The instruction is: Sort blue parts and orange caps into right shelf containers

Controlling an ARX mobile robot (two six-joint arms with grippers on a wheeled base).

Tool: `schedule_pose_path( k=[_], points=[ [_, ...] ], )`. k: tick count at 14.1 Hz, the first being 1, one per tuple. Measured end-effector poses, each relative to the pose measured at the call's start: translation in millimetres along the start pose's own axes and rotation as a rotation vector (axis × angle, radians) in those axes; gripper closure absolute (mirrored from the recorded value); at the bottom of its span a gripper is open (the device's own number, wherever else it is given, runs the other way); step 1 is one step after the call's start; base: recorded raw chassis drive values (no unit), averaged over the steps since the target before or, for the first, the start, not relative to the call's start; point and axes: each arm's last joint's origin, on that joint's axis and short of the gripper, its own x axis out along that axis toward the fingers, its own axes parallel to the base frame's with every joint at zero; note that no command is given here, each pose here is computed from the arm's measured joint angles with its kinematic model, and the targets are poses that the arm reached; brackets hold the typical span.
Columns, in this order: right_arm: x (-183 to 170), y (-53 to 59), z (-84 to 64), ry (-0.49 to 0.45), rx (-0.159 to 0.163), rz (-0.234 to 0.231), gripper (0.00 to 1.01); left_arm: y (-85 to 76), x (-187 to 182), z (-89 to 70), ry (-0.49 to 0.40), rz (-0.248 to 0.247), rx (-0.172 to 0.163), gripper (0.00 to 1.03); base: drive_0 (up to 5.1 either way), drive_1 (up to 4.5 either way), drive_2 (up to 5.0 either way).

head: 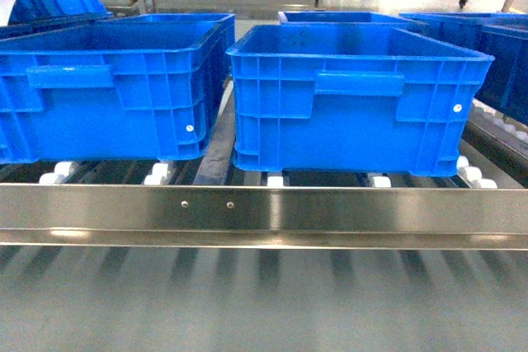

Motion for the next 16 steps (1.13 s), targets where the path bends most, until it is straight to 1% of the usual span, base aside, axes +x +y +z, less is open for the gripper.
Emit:
schedule_pose_path(
  k=[1,16],
  points=[
    [0.0,0.0,0.0,0.000,0.000,0.000,0.04,0.0,0.0,0.0,0.000,0.000,-0.001,0.05,0.0,0.00,0.0],
    [0.0,0.0,0.0,0.000,0.000,0.000,0.03,0.0,0.0,0.0,0.000,0.000,-0.001,0.05,0.0,0.00,0.0]
  ],
)
